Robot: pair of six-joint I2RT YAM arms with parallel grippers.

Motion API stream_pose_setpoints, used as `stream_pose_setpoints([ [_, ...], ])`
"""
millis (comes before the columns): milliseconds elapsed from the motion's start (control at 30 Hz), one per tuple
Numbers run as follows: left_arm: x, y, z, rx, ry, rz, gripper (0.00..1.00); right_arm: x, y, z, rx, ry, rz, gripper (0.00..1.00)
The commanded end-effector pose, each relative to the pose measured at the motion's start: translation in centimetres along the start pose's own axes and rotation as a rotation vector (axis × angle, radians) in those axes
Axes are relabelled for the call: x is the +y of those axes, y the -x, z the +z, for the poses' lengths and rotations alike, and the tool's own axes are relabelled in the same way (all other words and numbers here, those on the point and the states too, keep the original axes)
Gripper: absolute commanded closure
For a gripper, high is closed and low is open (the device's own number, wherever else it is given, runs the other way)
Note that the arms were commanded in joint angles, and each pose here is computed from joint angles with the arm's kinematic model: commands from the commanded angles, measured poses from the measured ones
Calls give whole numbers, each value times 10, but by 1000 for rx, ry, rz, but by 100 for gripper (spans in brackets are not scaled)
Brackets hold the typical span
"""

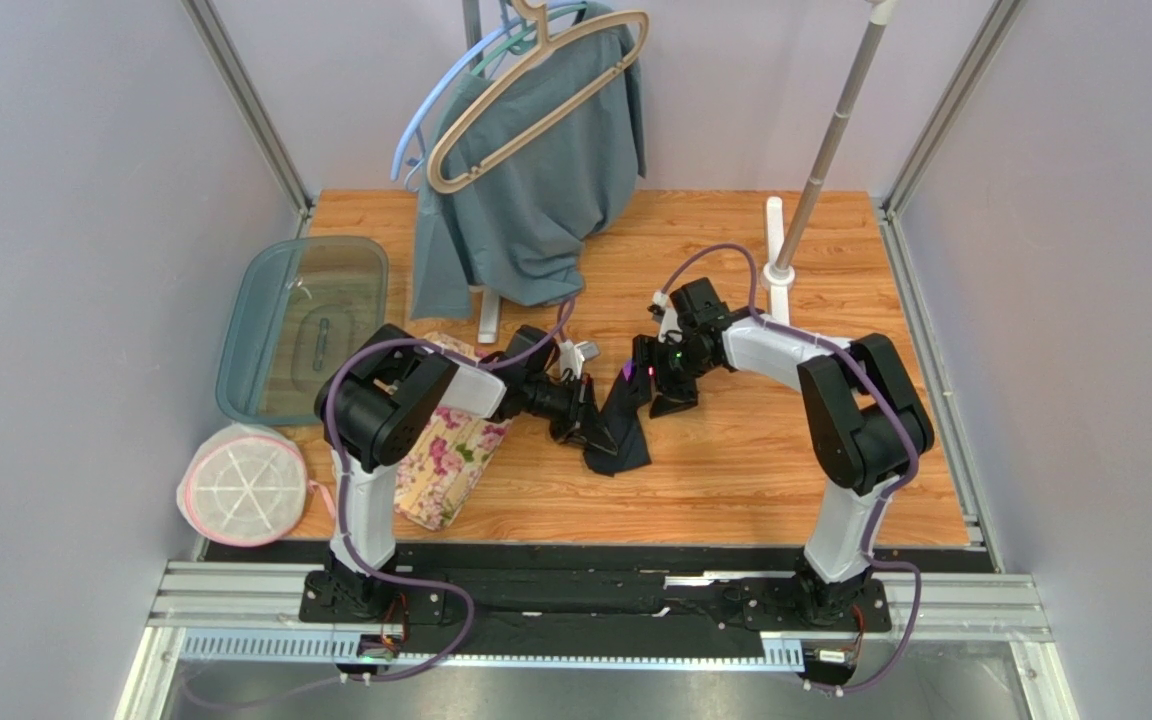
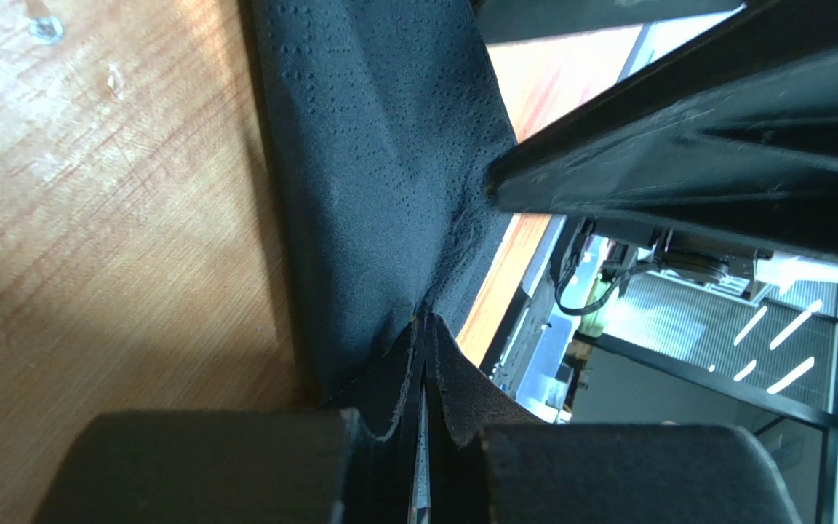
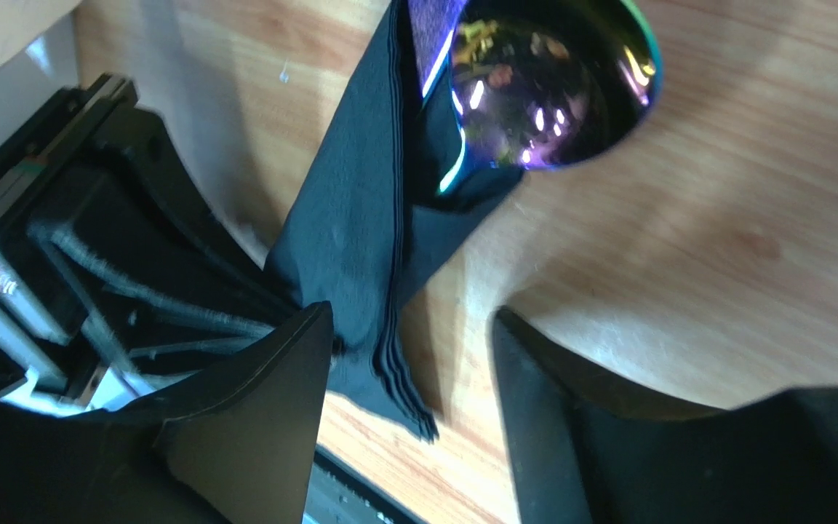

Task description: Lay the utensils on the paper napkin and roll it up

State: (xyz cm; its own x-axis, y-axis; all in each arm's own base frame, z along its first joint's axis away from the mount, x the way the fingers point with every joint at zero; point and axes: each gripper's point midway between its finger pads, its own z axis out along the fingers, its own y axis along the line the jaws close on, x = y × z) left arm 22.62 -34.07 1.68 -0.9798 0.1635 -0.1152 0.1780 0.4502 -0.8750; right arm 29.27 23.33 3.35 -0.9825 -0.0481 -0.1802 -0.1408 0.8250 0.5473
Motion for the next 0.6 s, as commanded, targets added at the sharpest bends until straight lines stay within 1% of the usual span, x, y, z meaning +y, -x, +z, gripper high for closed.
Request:
stream_pose_setpoints([
  [0, 38, 7, 6, -58, 149, 0, 94, 0, 19, 14, -80, -41, -6, 41],
  [133, 37, 9, 5, -66, 153, 4, 94, -16, 22, 27, -76, -108, 45, 46],
  [300, 35, 11, 7, -74, 149, 8, 94, -33, 17, 38, -49, -176, 94, 48],
  [367, 34, 11, 8, -75, 150, 6, 94, -41, 13, 43, -32, -206, 107, 50],
  [467, 34, 13, 9, -76, 151, 3, 94, -46, 10, 49, -4, -214, 123, 60],
  [500, 34, 12, 10, -75, 152, 1, 94, -45, 9, 50, 5, -213, 118, 67],
  [567, 33, 14, 9, -77, 156, 4, 94, -47, 7, 52, 16, -213, 123, 78],
])
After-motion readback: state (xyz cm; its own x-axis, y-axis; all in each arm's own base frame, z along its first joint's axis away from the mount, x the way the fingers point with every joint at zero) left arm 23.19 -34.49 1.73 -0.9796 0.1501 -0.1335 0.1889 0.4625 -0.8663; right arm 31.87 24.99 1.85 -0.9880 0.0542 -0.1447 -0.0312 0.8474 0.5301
